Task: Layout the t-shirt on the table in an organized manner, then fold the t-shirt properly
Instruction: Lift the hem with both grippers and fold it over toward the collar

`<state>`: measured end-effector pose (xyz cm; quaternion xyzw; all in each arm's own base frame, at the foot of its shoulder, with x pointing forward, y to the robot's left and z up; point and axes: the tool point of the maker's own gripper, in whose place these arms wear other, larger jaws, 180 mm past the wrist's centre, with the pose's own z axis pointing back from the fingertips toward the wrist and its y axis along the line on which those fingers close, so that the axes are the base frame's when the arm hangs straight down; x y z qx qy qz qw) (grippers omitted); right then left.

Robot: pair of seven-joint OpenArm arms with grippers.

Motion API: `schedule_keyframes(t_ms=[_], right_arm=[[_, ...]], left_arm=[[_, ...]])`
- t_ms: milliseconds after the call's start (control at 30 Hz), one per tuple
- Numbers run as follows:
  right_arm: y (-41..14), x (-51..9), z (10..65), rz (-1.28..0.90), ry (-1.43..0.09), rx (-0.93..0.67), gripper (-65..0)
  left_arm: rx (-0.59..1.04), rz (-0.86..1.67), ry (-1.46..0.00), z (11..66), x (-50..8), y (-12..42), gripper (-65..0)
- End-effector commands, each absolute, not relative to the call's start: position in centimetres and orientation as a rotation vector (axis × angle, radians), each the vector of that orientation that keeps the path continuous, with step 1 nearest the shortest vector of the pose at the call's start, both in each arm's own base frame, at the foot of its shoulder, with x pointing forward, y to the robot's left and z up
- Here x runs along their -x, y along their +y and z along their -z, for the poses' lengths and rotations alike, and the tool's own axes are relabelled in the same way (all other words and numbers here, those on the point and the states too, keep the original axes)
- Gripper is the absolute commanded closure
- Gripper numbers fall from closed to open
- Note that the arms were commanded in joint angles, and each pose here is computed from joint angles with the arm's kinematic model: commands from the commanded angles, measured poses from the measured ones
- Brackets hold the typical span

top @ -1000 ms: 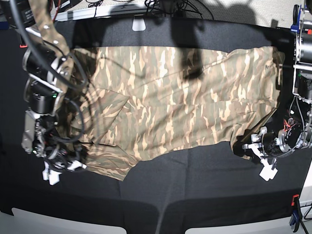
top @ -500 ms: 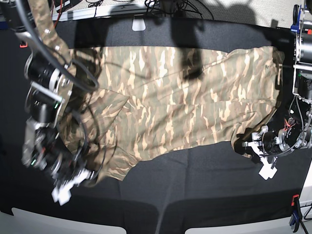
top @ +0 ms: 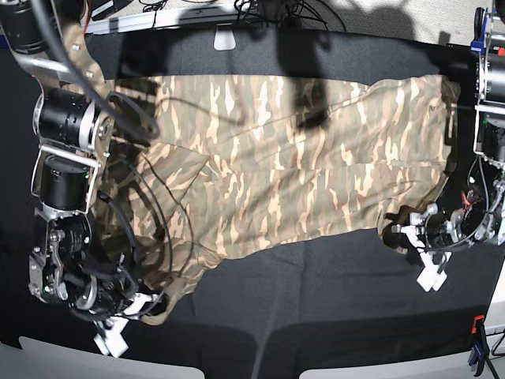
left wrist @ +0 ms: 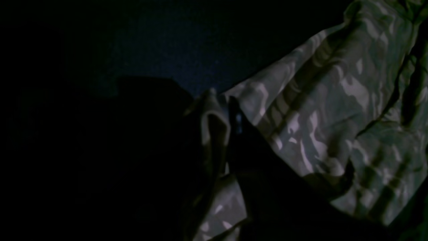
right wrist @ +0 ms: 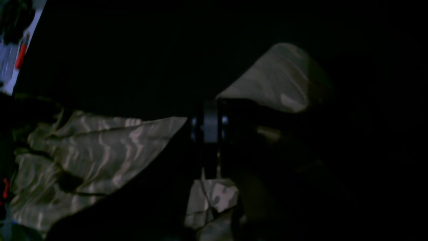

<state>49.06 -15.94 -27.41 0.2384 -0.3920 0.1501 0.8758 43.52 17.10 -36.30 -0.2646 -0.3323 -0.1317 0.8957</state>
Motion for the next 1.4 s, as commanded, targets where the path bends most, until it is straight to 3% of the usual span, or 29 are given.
schedule_keyframes(t_ms=[0, 167, 500, 1000, 1367], right_arm=[[-15.8, -50.0, 24.3, -0.338, -0.904, -0.516, 0.0], [-14.8, -48.0, 24.0, -0.378, -0.928, -0.547, 0.0], [-14.2, -40.9, 26.2, -0.476, -0.959, -0.453, 0.0], [-19.9, -29.5, 27.6, -0.441, -0.939, -0.25, 0.0], [-22.9, -30.7, 25.3, -0.382, -1.057, -0.148, 0.0]], left_arm=[[0.545, 0.3, -0.772, 33.3, -45.3, 17.5, 0.0], [0.528, 0.375, -0.801, 31.6, -45.3, 16.5, 0.0], [0.404, 0.445, -0.794, 32.8, -41.9, 16.7, 0.0], [0.122, 0.651, -0.808, 31.8, -34.0, 16.9, 0.0], [0.088, 0.691, -0.86, 30.7, -33.3, 16.0, 0.0]])
